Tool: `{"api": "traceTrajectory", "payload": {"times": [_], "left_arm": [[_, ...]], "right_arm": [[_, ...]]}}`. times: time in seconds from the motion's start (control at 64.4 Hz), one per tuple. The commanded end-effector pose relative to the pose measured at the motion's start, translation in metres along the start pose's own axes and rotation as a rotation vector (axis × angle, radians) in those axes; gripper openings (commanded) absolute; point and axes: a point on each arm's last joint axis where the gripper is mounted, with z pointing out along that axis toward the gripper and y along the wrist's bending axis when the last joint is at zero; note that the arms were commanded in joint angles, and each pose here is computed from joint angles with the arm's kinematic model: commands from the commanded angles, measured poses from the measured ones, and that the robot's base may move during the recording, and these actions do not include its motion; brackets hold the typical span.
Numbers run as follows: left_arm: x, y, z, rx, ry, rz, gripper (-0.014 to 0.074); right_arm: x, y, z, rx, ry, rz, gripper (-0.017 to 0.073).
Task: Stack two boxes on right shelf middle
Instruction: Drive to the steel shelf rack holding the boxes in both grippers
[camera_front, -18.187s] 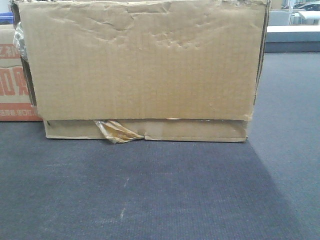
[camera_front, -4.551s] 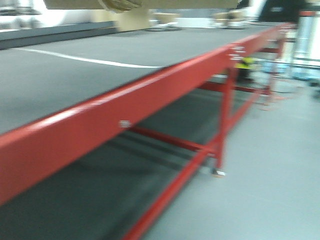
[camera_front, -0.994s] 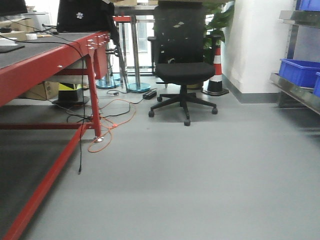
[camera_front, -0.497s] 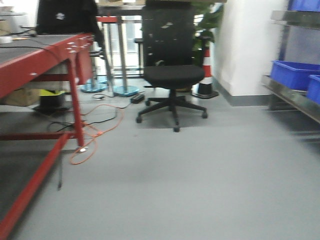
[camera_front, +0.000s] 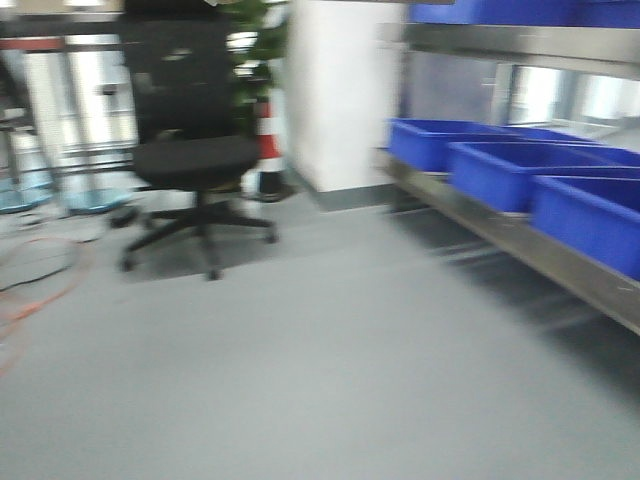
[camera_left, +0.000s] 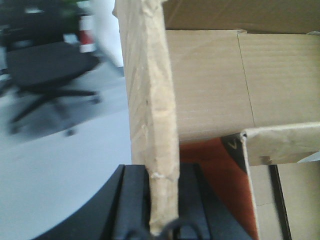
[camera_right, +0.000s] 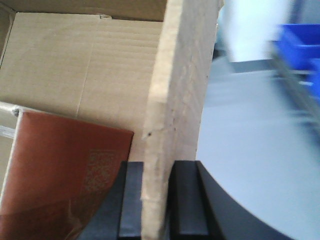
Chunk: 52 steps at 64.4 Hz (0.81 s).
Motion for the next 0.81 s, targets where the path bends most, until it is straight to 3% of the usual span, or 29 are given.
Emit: {"api": "traceTrajectory", "payload": {"times": [0.0, 0.792], "left_arm": [[-0.0110, 0.0017, -0.0090, -0.007, -0.089, 0.005, -0.0111], [-0.0110, 0.0017, -0.0090, -0.007, -0.089, 0.005, -0.0111]], "right_arm": [[-0.0130, 0.0020, -0.0134, -0.006, -0.087, -0.002, -0.0153], [-0.0130, 0.0020, -0.0134, -0.006, -0.087, -0.002, -0.0153]]}}
